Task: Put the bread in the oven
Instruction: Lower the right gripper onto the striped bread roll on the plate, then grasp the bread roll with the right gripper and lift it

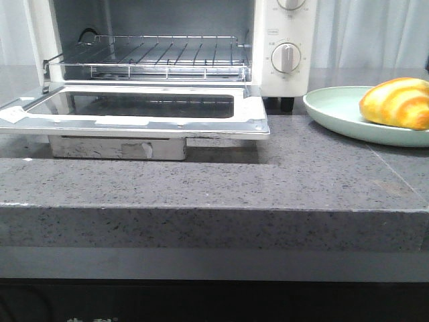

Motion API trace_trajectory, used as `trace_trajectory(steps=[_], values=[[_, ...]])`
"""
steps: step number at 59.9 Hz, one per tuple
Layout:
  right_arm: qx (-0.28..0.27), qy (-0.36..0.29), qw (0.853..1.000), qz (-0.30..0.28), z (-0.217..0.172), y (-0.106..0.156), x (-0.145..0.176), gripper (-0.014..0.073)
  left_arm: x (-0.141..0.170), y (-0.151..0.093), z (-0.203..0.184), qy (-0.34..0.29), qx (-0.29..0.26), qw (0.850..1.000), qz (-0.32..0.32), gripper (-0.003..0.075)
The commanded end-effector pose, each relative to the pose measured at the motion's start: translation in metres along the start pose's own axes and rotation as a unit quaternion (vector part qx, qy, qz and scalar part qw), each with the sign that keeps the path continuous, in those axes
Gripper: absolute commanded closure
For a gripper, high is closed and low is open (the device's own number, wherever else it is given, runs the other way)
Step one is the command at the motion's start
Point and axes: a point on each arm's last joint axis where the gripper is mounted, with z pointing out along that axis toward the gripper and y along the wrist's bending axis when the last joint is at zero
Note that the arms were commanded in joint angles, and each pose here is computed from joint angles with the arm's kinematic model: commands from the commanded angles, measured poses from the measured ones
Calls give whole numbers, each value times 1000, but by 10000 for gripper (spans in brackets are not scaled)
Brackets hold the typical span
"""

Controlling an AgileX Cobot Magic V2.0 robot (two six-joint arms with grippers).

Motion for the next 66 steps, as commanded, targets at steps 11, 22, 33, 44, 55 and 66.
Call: trace_trajectory(steps=[11, 22, 33, 44, 55, 66], values=[[-11, -41, 999, 6, 12, 11, -29, -49, -17, 1, -2, -56, -3, 998, -6, 741], [6, 0, 1000, 10, 31, 6, -23, -49, -17, 1, -2, -56, -3, 998, -6, 741], [7, 31, 999, -25, 37, 8, -17, -49, -17, 1, -2, -56, -3, 998, -6, 741], [5, 37, 999, -27, 37, 9, -15, 11, -17, 1, -2, -56, -3, 998, -6, 741], [-4, 39, 999, -4, 36, 11, -15, 323, -17, 1, -2, -56, -3, 998, -6, 741], [-17, 37, 999, 9, 31, 16, -18, 535, -17, 1, -2, -56, -3, 998, -6, 741]])
